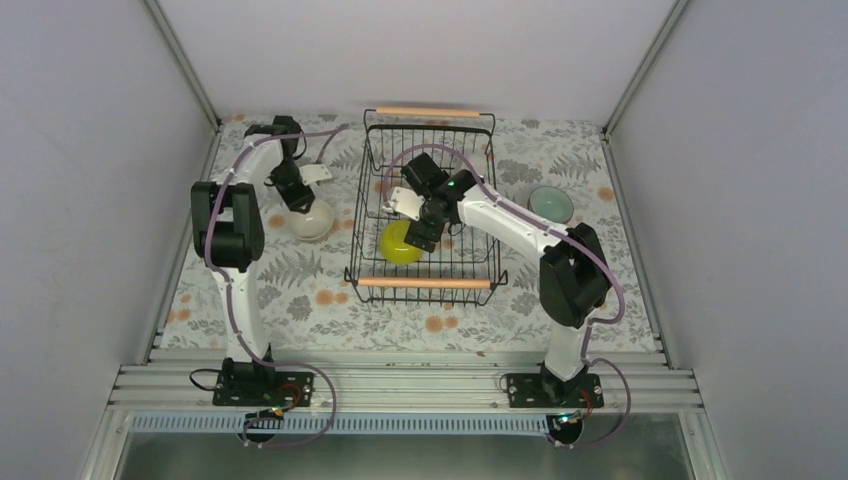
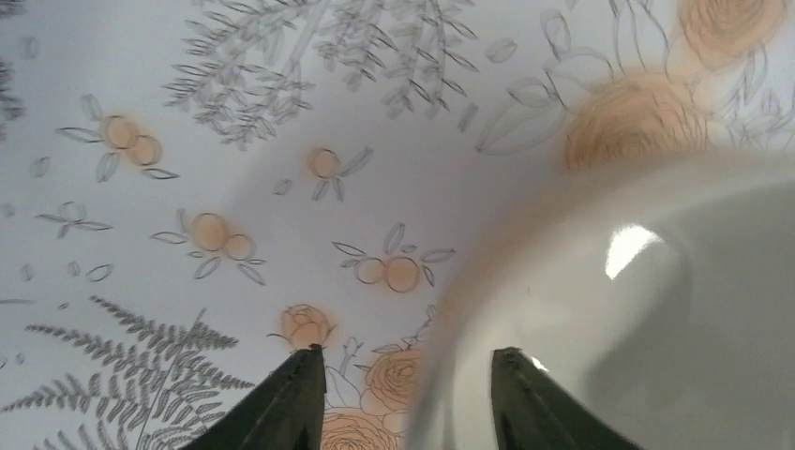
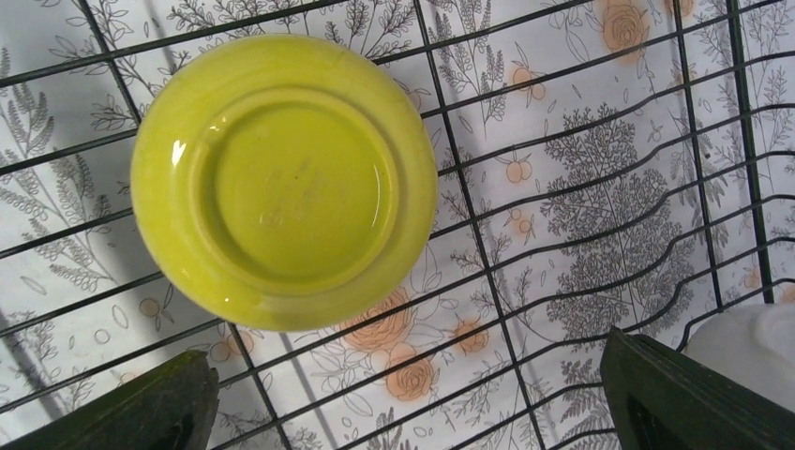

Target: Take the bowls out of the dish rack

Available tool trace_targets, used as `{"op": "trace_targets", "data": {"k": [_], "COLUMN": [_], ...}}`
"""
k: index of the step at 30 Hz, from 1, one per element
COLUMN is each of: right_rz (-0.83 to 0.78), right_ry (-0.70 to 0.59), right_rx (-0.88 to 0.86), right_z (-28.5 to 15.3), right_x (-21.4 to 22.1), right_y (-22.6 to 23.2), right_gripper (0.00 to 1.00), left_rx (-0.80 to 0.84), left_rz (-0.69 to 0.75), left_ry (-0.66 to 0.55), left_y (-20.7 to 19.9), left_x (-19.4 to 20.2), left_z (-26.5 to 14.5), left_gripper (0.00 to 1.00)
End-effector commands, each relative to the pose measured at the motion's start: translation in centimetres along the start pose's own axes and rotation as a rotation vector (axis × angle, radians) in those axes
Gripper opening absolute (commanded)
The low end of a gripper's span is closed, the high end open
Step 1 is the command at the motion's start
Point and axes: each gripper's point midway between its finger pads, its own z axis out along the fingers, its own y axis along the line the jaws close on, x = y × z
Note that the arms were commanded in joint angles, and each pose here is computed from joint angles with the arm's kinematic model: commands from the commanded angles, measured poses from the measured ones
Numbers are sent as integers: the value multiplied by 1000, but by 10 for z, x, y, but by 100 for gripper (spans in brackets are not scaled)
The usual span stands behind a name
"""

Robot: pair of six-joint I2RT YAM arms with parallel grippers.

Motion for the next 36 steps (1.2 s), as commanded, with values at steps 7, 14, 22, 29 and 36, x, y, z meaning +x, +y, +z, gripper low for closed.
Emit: {"op": "trace_targets", "data": {"k": [7,14,22,29,36], "right_rz": [-56,-126,-161,-136,-94], "right_ry": [-83,-46,-95,-67,-27], "right_rx": [-68,-124,-242,-220,-147], "right_z": [4,19,24,45,65], "right_x": [-26,-22,-41,-46,-38], "right_y": [9,21,35,28,13], "right_gripper": [100,100,100,100,100], "left_rx": [-64,-174,-319,-423,-462], "left_rz": [-8,-23,-79,-106,-98], "left_ry": [-64,-106,-171,-227,-243], "left_y": [14,17,20,8,-7], "left_x": [-16,-19,-28,-49,-61], "left_z": [-42,-89,-141,-171,-183], "left_gripper": [63,67,72,76,79]}}
